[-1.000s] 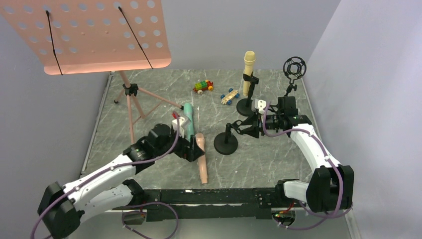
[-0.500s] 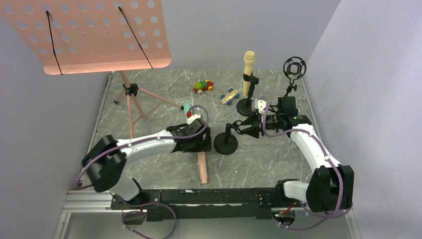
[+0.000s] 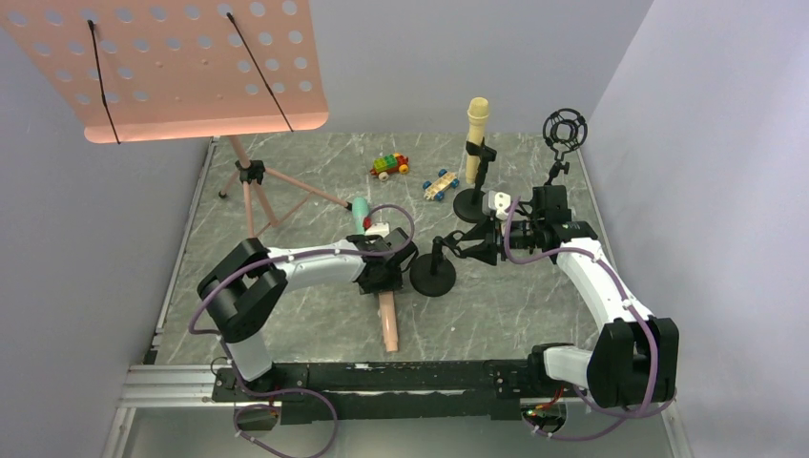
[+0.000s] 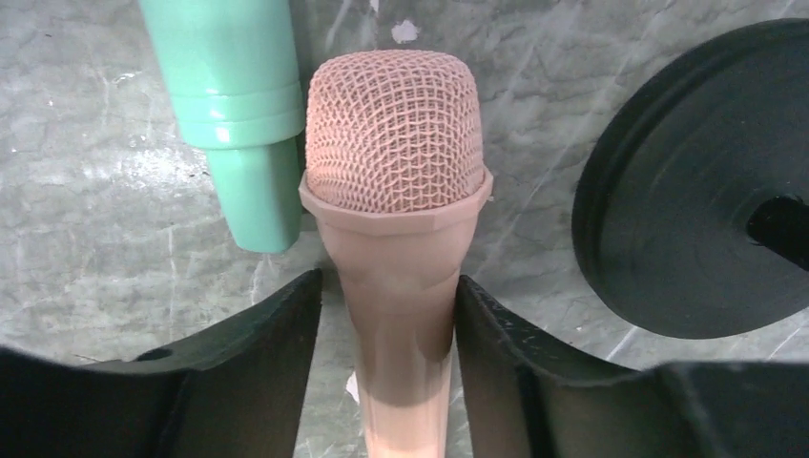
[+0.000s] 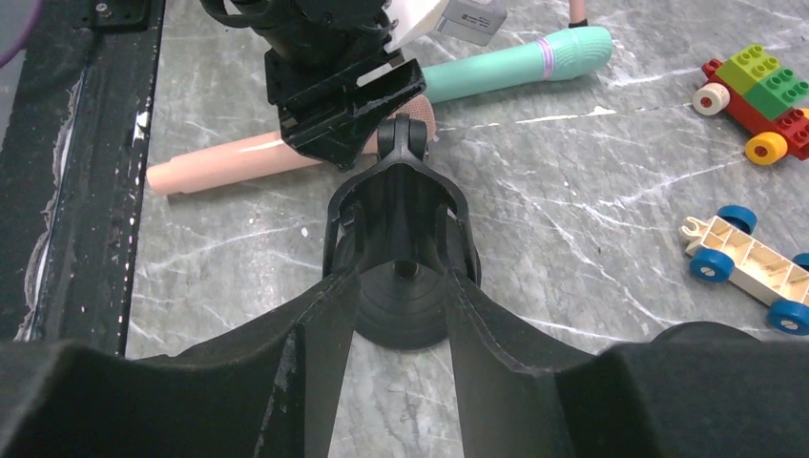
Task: Attach the microphones to the stand
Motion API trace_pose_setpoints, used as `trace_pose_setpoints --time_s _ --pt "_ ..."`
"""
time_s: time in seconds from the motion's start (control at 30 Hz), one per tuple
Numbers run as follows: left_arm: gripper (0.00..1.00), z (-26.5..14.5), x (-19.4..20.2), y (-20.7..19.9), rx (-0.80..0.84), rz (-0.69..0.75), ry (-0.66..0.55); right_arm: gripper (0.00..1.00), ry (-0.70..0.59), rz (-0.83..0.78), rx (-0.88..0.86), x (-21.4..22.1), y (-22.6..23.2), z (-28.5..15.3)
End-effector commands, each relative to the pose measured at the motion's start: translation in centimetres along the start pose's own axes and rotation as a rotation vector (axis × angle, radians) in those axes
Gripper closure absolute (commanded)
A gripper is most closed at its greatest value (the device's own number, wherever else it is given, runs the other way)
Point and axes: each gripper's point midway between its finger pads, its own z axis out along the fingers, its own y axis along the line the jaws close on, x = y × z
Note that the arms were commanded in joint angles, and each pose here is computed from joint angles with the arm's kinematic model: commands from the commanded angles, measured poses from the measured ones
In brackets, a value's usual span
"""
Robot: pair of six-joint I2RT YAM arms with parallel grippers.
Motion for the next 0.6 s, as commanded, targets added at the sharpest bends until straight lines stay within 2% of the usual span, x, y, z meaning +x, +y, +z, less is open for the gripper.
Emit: trace_pose_setpoints --time_s 0.0,0.23,0.57 --pt "0.47 0.1 -0.3 -0.9 0.003 -0.024 -0.009 0.49 -0.027 -0.036 -0.022 -0.4 0.8 0.1" --pt "0.73 -1.9 -1.3 -1.3 0.034 0.0 -0.067 0.49 -0.027 -0.03 -0.027 -0.3 0.8 0.2" --pt "0.86 -8.8 -4.1 -2.5 0.276 0.098 -0.28 0.49 -0.027 -0.031 -0.029 -0.3 1.0 0.2"
